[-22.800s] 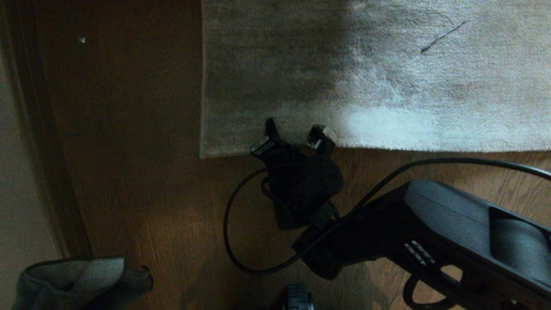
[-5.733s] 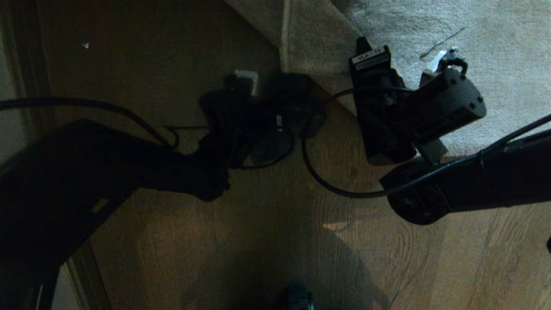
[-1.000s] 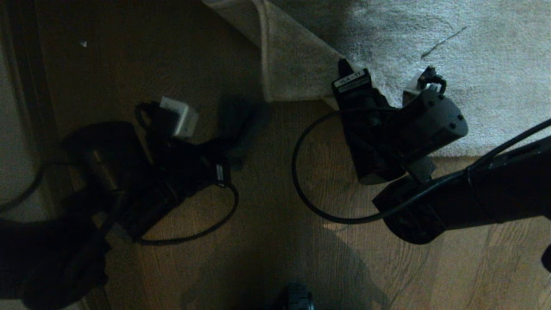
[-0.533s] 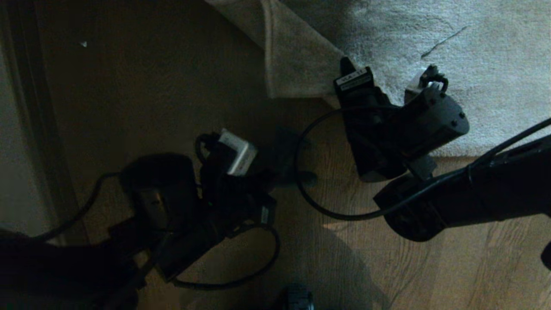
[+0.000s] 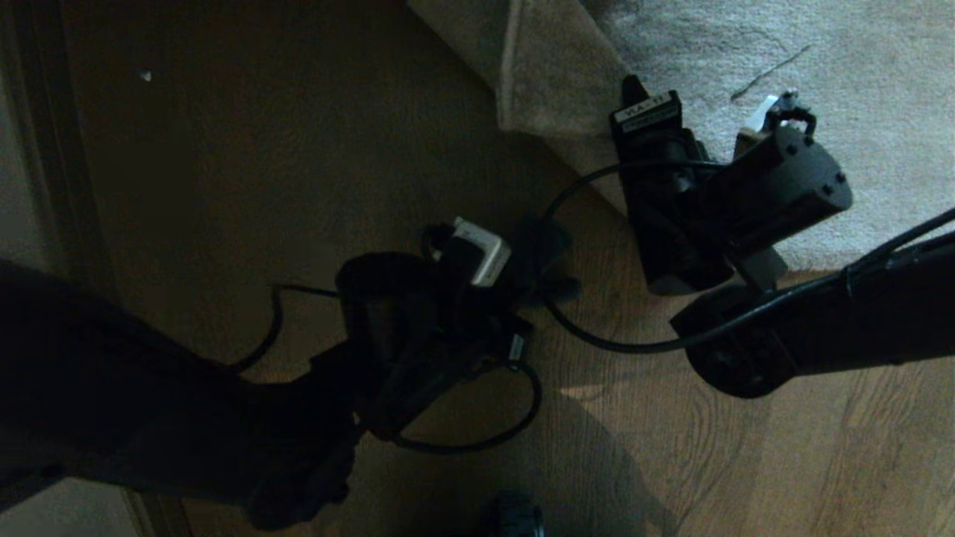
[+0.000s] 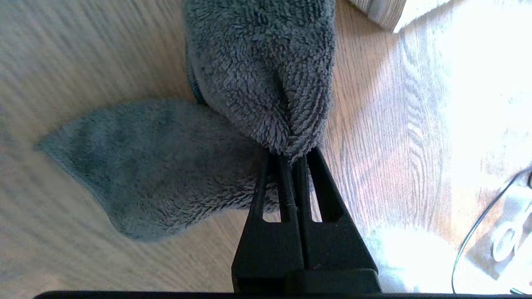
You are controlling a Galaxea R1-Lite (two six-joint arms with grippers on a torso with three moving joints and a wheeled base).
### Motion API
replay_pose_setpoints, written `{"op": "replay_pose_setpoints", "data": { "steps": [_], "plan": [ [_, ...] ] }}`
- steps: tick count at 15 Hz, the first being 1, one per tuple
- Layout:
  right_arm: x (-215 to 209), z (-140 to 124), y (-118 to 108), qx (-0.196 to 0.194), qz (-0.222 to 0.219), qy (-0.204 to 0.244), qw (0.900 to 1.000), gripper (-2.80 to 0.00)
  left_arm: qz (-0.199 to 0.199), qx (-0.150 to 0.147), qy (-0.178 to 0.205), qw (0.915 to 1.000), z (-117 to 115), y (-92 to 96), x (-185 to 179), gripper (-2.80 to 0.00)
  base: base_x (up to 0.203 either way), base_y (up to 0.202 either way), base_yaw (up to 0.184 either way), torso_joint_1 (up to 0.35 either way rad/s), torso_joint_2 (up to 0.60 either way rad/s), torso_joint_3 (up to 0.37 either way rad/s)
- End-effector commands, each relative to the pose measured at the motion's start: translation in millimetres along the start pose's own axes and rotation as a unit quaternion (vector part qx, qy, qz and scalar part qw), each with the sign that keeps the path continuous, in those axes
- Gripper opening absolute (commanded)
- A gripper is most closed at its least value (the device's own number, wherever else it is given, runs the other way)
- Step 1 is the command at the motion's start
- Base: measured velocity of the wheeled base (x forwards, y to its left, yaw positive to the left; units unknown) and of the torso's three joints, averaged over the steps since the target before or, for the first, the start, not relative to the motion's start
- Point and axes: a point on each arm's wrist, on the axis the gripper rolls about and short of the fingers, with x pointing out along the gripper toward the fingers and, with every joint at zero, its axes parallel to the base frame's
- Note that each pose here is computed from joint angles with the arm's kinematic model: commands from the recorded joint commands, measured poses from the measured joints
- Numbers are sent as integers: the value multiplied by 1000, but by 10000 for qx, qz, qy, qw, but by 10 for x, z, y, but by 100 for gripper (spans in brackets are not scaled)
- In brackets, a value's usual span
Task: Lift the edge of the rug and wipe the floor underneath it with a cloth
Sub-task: Wipe the floor under the carpet with a rag
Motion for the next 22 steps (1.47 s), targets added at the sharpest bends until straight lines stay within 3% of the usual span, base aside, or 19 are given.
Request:
{"op": "replay_pose_setpoints", "data": {
  "steps": [1,5,11,18,22],
  "plan": [
    [7,69,55,115,106,-150,9998,-280,-9,12,107,9999,-121,-26,125,-280,0,0,0,0,0,0],
    [4,87,63,115,108,-158,9998,-280,301,-16,-37,9995,-112,177,321,-280,0,0,0,0,0,0],
    [-13,70,48,98,79,-122,9998,-280,1193,-39,-363,9922,-7,864,451,-280,0,0,0,0,0,0],
    [-22,34,18,80,48,-79,9999,-280,2232,9,-592,9730,142,1660,200,-280,0,0,0,0,0,0],
    [-30,-1,-2,66,32,-35,10000,-280,2703,53,-683,9603,212,2001,8,-280,0,0,0,0,0,0]
  ]
}}
